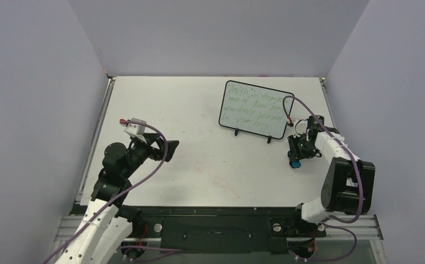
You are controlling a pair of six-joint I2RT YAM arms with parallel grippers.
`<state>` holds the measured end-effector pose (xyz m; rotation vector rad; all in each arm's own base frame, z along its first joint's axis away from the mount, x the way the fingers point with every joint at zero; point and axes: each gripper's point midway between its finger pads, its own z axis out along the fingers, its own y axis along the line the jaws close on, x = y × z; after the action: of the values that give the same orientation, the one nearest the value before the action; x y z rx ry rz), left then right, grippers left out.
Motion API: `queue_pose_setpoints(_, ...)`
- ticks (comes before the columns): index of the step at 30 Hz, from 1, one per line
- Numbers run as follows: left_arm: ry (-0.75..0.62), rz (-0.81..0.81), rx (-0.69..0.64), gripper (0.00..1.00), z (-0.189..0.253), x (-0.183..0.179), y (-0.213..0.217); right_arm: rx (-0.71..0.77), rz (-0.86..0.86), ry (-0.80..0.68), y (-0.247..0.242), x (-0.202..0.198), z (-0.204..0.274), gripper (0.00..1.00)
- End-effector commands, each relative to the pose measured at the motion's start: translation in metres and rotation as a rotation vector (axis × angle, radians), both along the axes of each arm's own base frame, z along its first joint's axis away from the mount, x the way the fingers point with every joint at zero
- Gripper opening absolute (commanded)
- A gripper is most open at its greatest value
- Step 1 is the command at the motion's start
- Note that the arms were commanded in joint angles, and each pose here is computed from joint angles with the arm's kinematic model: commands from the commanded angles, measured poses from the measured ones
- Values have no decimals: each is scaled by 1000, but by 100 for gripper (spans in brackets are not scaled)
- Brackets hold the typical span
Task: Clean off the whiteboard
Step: Pick up the whiteboard eraser from the center of the board, then pick up the whiteboard from the whiteboard stand.
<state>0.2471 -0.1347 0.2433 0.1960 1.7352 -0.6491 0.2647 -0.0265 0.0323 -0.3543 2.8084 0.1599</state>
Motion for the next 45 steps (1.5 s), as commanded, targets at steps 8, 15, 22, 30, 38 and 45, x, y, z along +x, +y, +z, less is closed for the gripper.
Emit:
queue_pose_setpoints(8,263,-136,-386,98,3,100,-74,166,409,-378,69,-1,95,0)
queue_pose_setpoints(15,282,-309,-366,98,-67,207,-140,213,499,-458,83,-12,111,0)
queue_pose_setpoints(22,201,-427,-332,99,-88,258,-188,241,508,-464,88,-13,115,0)
queue_pose_setpoints(30,218,-636,-436,65,-108,253,-221,247,507,-448,89,-12,113,0)
queue_pose_setpoints(38,223,-747,-499,19,-109,245,-237,252,506,-436,89,-13,110,0)
queue_pose_setpoints(45,231,-766,-467,13,-114,241,-244,250,503,-434,88,-14,110,0)
